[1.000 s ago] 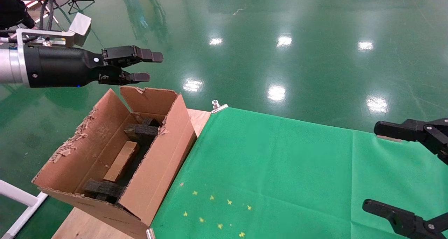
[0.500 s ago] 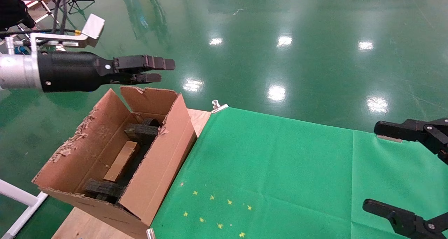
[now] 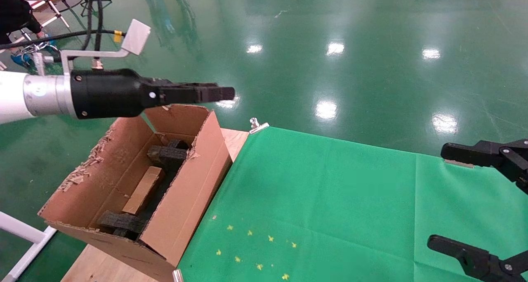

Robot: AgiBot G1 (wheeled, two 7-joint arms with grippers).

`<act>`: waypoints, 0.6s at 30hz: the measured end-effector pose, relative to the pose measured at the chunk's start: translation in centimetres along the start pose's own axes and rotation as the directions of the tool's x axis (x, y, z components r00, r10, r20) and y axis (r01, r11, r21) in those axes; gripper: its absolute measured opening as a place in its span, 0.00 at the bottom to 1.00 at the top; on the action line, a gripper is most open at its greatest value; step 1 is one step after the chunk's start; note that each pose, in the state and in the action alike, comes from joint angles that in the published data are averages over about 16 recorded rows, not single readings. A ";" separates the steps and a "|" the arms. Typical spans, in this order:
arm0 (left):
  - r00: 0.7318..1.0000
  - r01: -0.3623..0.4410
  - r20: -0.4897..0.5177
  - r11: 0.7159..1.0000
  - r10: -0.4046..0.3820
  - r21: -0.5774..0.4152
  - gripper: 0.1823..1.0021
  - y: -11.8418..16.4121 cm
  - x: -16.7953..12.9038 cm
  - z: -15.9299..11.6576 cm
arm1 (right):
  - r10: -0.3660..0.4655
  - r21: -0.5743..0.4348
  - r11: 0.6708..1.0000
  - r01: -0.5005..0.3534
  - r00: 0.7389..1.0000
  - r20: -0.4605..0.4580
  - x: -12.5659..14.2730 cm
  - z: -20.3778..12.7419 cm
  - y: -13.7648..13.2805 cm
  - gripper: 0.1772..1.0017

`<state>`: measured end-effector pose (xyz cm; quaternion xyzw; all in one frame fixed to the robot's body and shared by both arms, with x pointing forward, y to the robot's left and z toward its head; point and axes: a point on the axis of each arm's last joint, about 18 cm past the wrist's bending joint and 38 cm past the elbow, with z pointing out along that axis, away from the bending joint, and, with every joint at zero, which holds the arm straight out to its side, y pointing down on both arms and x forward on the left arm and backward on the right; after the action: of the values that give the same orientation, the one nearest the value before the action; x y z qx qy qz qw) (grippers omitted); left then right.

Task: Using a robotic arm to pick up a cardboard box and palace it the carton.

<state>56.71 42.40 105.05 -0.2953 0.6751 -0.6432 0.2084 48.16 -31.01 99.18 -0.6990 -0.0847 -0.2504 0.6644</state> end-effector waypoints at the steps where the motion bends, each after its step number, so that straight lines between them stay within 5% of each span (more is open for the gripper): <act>1: 1.000 -0.020 -0.012 1.000 0.020 0.002 1.00 0.1 0.3 0.2 | 0.000 0.000 1.000 0.000 1.000 0.000 0.0 0.0 0.0 1.00; 9: 0.978 -0.175 -0.114 0.984 0.177 0.030 1.00 1.4 2.9 1.8 | 0.000 0.000 1.000 0.000 1.000 0.000 0.0 0.0 0.0 1.00; 18: 0.912 -0.328 -0.228 0.940 0.342 0.097 1.00 3.2 6.5 3.1 | 0.000 0.000 1.000 0.000 1.000 0.000 0.0 0.0 0.0 1.00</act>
<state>53.54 35.79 102.26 -0.0887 0.7174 -0.6479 0.2401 48.16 -31.01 99.18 -0.6990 -0.0847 -0.2504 0.6644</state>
